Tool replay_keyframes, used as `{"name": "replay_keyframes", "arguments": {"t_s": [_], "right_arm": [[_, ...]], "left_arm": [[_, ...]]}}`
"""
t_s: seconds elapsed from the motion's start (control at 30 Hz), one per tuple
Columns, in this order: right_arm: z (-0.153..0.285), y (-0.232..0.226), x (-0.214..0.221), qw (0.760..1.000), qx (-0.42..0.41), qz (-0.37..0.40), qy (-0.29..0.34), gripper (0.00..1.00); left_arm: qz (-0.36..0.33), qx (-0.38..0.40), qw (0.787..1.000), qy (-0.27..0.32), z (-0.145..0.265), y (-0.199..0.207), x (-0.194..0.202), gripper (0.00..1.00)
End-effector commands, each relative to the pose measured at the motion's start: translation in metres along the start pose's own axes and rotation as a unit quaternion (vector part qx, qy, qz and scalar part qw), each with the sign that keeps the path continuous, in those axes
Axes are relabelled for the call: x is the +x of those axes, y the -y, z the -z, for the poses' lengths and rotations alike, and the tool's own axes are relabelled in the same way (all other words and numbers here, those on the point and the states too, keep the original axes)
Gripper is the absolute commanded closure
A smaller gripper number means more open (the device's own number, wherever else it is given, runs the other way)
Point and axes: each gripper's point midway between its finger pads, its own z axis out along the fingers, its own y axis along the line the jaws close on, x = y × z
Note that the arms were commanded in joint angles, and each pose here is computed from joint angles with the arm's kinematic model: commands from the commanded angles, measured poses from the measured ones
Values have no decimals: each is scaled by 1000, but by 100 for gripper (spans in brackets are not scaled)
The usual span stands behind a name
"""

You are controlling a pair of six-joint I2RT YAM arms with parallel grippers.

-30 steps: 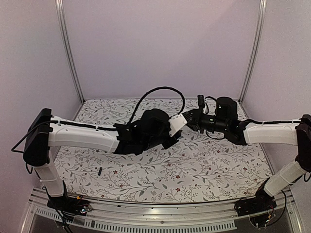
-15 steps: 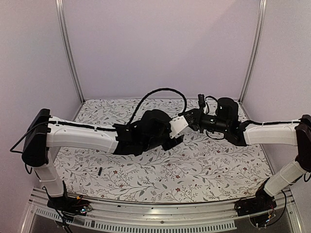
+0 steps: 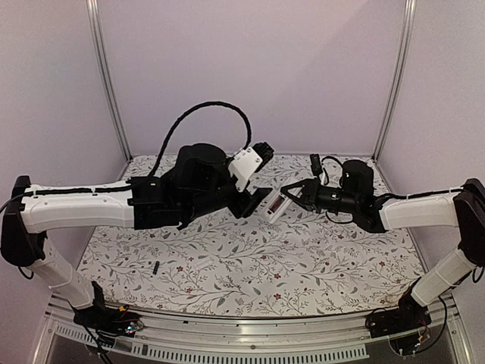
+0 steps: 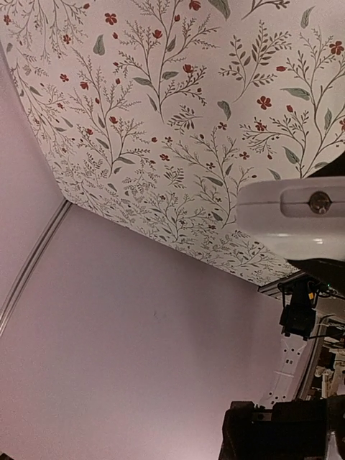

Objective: Load the batteries into the remote control
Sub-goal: Press the battery in the battery compartment, then pick up the battery from the center of the board.

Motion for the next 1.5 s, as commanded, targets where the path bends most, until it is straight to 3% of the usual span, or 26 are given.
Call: {"name": "replay_keyframes", "arguments": {"t_s": [0.0, 0.13, 0.37, 0.53, 0.67, 0.9, 1.3, 1.47], "right_arm": [[3, -6, -2, 999, -33, 34, -8, 100], [6, -4, 0, 998, -40, 41, -19, 100], [5, 1, 3, 997, -46, 44, -36, 100], [1, 3, 7, 997, -50, 40, -47, 100], [1, 2, 7, 997, -54, 37, -51, 100], [1, -2, 6, 996, -59, 38, -50, 100], [0, -3, 5, 996, -62, 33, -51, 100], [-1, -1, 7, 996, -61, 28, -53, 100]], "left_arm": [[111, -6, 984, -137, 29, -26, 77, 34], [223, -11, 945, -239, 72, -37, 150, 36], [402, -110, 832, -367, 157, -47, 258, 48], [447, -161, 760, -443, 196, -38, 314, 49], [448, -182, 735, -476, 201, -34, 334, 50], [431, -204, 723, -500, 200, -37, 359, 52], [407, -184, 764, -466, 178, -42, 366, 61], [396, -173, 771, -467, 170, -40, 371, 65]]}}
